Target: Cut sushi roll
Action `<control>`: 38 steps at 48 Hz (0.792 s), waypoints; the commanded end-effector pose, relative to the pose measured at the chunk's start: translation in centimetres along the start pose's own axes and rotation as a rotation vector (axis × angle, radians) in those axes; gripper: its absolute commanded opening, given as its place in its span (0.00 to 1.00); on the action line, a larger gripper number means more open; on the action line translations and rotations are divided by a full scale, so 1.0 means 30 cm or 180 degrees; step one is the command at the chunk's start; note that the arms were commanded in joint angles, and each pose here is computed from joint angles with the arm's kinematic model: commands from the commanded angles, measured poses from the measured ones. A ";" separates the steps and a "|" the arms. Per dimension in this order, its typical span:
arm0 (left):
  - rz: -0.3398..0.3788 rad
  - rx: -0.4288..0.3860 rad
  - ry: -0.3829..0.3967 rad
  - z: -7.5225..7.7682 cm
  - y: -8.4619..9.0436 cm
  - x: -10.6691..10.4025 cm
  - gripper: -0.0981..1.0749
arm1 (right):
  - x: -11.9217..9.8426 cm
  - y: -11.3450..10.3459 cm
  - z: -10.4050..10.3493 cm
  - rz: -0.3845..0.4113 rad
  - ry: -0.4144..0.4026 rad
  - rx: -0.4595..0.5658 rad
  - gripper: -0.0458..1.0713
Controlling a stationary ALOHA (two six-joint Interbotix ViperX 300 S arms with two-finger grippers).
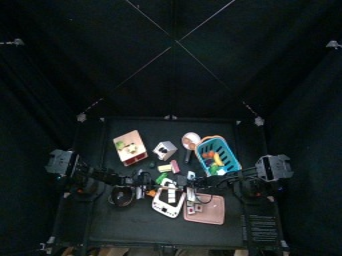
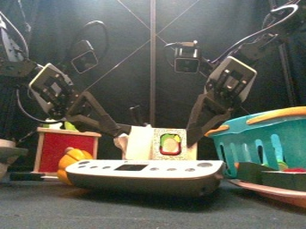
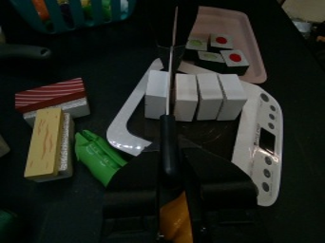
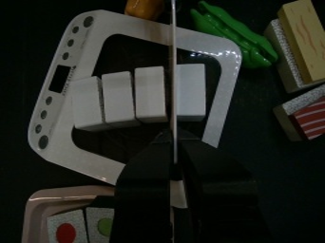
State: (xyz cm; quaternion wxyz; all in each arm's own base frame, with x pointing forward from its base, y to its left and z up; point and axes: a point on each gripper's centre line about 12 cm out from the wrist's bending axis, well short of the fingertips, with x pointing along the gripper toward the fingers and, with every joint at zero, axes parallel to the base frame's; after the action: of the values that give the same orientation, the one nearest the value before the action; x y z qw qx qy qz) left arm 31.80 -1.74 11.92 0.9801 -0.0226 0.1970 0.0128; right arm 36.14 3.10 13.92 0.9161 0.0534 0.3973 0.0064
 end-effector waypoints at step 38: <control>0.0131 0.0126 -0.0396 0.134 0.045 -0.007 0.42 | -0.131 -0.006 0.134 -0.0001 -0.0493 -0.0152 0.41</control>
State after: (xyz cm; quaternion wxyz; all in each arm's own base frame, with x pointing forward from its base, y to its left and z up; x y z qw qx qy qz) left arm 32.48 -0.54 13.51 0.9848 0.0068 0.1719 0.0237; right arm 35.87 2.13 16.06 0.9268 0.0377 0.3737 0.0035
